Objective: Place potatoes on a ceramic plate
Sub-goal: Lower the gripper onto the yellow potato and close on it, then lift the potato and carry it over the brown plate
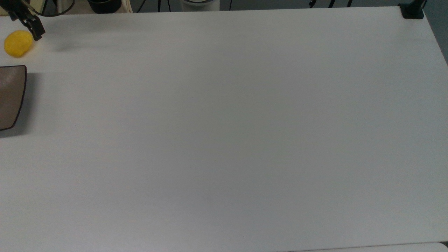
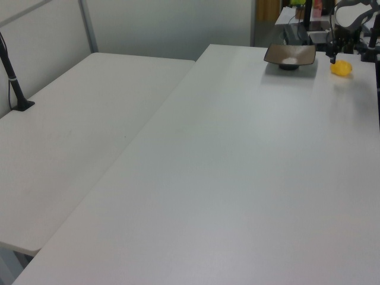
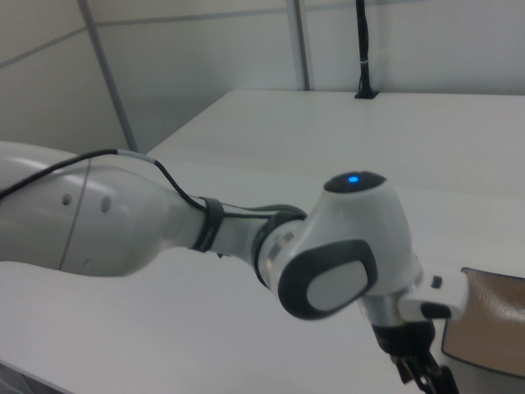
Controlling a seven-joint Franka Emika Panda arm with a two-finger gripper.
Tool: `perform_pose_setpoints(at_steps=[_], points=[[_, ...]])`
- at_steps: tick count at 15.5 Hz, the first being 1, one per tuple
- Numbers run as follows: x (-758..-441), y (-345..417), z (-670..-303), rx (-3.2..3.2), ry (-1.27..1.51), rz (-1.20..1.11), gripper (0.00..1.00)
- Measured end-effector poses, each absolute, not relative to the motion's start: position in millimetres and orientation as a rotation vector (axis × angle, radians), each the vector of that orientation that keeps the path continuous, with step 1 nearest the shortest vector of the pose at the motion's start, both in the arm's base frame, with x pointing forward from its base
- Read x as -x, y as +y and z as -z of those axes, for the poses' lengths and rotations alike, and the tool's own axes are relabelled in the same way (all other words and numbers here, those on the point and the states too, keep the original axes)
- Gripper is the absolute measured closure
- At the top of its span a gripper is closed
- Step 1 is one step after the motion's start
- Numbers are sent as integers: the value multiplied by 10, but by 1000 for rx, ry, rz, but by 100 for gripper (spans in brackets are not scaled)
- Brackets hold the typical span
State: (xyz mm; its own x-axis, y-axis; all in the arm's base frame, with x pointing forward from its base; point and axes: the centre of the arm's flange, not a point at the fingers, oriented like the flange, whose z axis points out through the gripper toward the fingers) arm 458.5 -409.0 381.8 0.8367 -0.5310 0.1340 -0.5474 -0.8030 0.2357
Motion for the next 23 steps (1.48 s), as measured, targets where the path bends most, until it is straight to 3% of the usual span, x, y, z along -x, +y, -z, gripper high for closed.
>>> perform_pose_setpoints(at_steps=[19, 22, 23], points=[[-4667, -4689, -3210, -2706, -826, -31, 0], [-4663, -4693, -3180, -2696, -791, -12, 5], [-4660, -4696, -3167, -2692, -777, -3, 11]])
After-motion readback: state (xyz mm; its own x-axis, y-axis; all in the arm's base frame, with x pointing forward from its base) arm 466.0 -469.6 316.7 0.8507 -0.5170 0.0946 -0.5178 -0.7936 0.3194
